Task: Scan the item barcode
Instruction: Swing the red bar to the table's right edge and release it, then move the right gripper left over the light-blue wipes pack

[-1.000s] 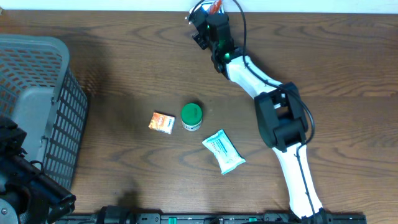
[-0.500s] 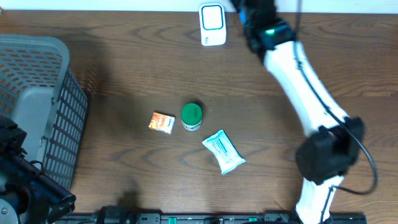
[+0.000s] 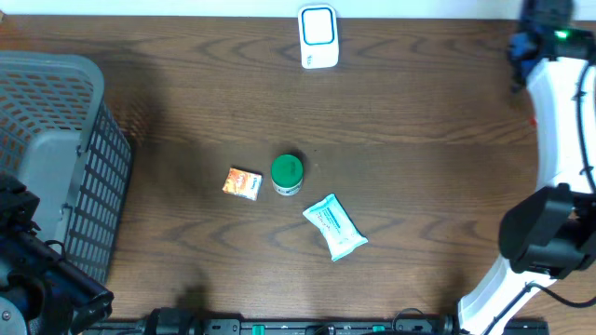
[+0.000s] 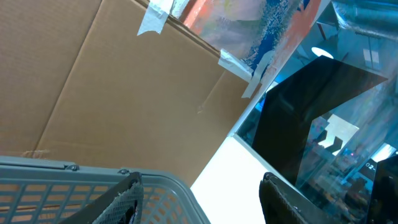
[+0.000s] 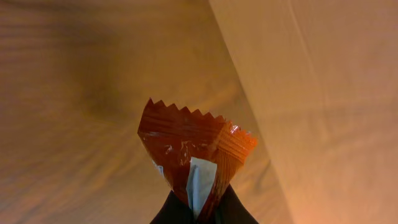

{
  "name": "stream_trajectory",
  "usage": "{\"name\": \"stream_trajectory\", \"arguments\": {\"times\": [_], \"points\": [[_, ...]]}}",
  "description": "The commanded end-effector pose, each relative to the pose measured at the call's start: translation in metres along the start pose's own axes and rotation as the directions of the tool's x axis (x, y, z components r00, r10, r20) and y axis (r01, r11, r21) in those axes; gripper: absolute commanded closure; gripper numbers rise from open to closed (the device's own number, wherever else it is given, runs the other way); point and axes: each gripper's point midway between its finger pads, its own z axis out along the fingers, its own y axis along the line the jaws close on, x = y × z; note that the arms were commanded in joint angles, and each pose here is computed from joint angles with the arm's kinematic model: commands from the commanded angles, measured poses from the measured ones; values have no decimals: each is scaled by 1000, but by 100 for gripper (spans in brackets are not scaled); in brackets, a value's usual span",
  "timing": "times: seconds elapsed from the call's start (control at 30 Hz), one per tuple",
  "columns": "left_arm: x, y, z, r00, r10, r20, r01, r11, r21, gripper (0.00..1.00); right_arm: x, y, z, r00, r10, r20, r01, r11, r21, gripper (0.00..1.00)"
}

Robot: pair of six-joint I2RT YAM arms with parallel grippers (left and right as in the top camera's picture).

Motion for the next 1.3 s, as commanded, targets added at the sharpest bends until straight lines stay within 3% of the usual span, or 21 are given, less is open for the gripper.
{"name": "stream_trajectory", "arguments": {"times": [0.0,0.47,0.53,0.6,0.67,0.7,0.8,0.93,0.97,1.03,1.1,1.17,1.23,1.27], "points": [[0,0,0,1000,-7,1,7,1000,0,39,38,-23,41,968,226,-112,-216,972,98,99],[0,0,0,1000,-7,1,7,1000,0,39,142,-43,140,902,371,-219,-322,919,229,96],[0,0,0,1000,-7,1,7,1000,0,39,147,-51,144,894,387,-227,-333,911,241,85],[0,0,0,1000,-7,1,7,1000,0,39,147,-59,144,889,400,-223,-345,905,250,59],[0,0,0,1000,-7,1,7,1000,0,39,140,-66,138,888,406,-216,-351,902,252,25],[0,0,0,1000,-7,1,7,1000,0,39,133,-70,133,889,411,-204,-359,900,249,1],[0,0,0,1000,-7,1,7,1000,0,39,105,-71,114,892,423,-161,-394,900,183,1],[0,0,0,1000,-7,1,7,1000,0,39,64,-30,68,908,386,-165,-405,909,-102,1],[0,0,0,1000,-7,1,7,1000,0,39,54,8,36,922,333,-200,-381,875,-300,1],[0,0,0,1000,-7,1,7,1000,0,39,55,58,-11,943,225,-246,-325,782,-531,1],[0,0,0,1000,-7,1,7,1000,0,39,65,93,-48,947,132,-294,-302,679,-669,1],[0,0,0,1000,-7,1,7,1000,0,39,86,129,-91,936,-4,-353,-291,557,-778,15],[0,0,0,1000,-7,1,7,1000,0,39,113,157,-123,926,-156,-344,-219,521,-825,22],[0,0,0,1000,-7,1,7,1000,0,39,123,167,-132,923,-213,-321,-168,527,-833,20]]}}
